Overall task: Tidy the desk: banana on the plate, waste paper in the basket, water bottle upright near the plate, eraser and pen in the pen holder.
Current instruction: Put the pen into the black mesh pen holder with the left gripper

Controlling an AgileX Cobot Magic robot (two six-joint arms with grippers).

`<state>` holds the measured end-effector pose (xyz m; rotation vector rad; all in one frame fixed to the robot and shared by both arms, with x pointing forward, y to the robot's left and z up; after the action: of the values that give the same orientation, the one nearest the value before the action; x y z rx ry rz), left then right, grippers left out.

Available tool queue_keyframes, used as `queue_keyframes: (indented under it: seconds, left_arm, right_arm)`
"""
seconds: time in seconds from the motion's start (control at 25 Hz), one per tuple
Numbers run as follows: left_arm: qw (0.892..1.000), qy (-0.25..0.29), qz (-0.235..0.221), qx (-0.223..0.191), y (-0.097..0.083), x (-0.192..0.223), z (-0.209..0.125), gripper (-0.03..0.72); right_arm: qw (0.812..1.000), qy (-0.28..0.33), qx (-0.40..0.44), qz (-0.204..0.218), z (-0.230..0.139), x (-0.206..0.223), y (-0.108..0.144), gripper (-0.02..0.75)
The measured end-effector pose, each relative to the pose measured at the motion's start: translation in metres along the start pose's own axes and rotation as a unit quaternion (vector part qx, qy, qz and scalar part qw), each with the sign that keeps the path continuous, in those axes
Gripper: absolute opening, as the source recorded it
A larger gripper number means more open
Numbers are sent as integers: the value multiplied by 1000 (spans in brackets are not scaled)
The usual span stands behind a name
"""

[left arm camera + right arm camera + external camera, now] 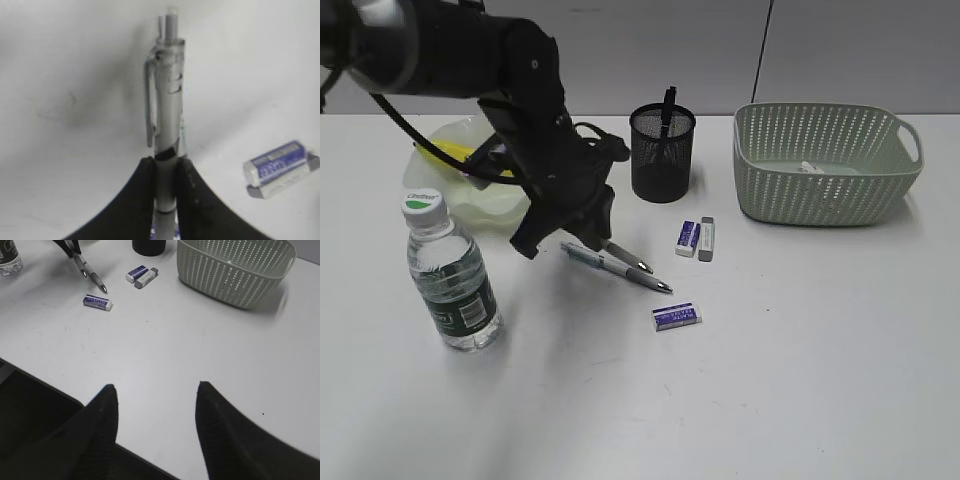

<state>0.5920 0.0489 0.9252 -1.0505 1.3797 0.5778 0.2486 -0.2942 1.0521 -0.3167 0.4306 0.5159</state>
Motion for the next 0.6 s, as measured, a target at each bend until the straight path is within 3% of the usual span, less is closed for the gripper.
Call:
queue_keyframes:
  seconds: [0.4, 0.6]
  left_arm:
    - [992, -18, -110, 66, -15, -47, -24, 87]
    - [974, -21, -196, 109, -30, -54, -38, 87]
  right_arm:
    - [1000, 0, 0, 0, 0, 0, 0, 407]
    - [1000, 0, 0, 0, 0, 0, 0, 407]
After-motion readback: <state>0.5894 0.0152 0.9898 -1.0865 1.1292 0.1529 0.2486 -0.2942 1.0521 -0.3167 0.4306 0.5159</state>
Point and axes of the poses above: a point on each arm's last joint axis where the gripper is mounted, x pointing out along that axis toward the gripper, y along the wrist's bending axis when the last joint is at zero, z = x × y, the point moved 1 cm from there along x, pointing out along that axis toward the gripper, and after that the axes turned 7 degrees about -x, right-handed, at the moved point
